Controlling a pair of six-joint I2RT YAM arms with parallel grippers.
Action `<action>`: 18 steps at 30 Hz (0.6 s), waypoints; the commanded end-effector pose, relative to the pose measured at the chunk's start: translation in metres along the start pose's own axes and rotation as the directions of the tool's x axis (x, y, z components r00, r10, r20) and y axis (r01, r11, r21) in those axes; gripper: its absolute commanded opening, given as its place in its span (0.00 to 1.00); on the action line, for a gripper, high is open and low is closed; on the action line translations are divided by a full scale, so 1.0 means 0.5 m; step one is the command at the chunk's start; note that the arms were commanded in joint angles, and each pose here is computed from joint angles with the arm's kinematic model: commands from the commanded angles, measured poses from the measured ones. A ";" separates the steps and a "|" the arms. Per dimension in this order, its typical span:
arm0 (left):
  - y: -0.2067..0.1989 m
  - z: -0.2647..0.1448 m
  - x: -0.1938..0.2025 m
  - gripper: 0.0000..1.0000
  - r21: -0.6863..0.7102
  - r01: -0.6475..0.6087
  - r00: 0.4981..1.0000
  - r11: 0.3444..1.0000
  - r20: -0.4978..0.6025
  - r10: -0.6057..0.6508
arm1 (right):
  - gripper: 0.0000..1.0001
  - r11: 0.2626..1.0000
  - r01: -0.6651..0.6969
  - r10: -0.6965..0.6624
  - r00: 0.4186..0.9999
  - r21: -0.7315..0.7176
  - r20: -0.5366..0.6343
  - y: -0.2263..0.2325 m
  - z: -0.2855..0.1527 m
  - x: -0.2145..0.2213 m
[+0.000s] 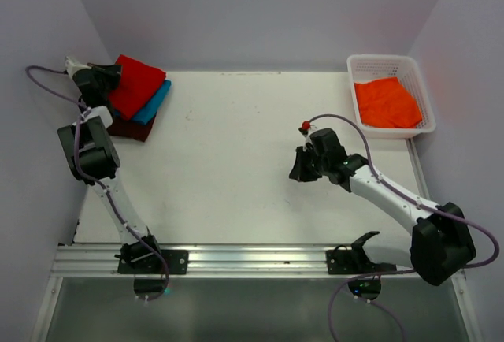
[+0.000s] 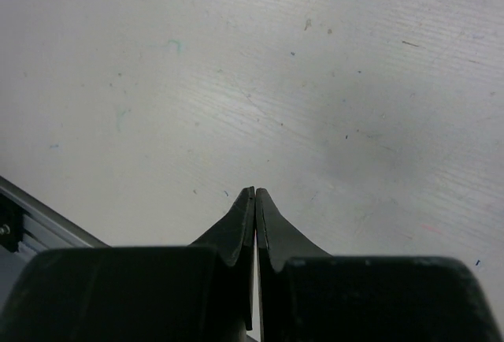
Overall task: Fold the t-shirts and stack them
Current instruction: Put the neatly folded tshirt into the corner of the board with the left arm
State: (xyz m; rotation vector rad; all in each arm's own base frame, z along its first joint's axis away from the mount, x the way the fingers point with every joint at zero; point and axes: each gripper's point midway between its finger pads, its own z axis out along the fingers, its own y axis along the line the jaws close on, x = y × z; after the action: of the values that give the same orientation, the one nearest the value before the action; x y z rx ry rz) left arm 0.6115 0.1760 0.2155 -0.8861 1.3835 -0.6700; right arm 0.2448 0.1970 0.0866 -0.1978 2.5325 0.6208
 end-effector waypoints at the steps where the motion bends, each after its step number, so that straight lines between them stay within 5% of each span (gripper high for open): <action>1: 0.156 0.007 0.120 0.00 -0.111 0.022 0.991 0.994 -0.129 -0.037 | 0.00 0.999 0.005 -0.002 0.997 -0.035 0.078 0.021 -0.038 -0.026; 8: 0.285 -0.026 0.237 0.00 -0.201 0.064 0.962 0.978 -0.247 -0.114 | 0.00 0.999 0.032 -0.028 0.990 -0.025 0.136 0.029 -0.080 -0.055; 11: 0.210 -0.026 0.197 0.00 -0.097 0.079 0.973 0.992 -0.208 -0.098 | 0.00 0.999 0.036 -0.031 0.987 -0.028 0.160 0.031 -0.085 -0.061; 14: 0.051 -0.024 0.119 0.00 0.084 0.067 0.986 0.994 -0.155 -0.054 | 0.00 0.998 0.041 -0.034 0.982 -0.037 0.188 0.035 -0.093 -0.071; 16: -0.094 -0.048 0.055 0.19 0.228 0.028 0.993 0.973 -0.114 -0.001 | 0.02 0.998 0.046 -0.035 0.974 -0.047 0.222 0.043 -0.107 -0.083; 18: -0.249 -0.100 0.019 0.94 0.369 -0.033 0.994 0.929 -0.087 0.069 | 0.18 0.997 0.053 -0.039 0.964 -0.047 0.263 0.048 -0.123 -0.102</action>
State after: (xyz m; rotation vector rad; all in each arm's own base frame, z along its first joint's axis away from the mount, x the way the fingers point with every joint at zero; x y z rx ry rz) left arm 0.6012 0.1312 0.1434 -0.8681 1.5203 -0.8464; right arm 0.2433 0.1900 0.1344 -0.1810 2.3760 0.6460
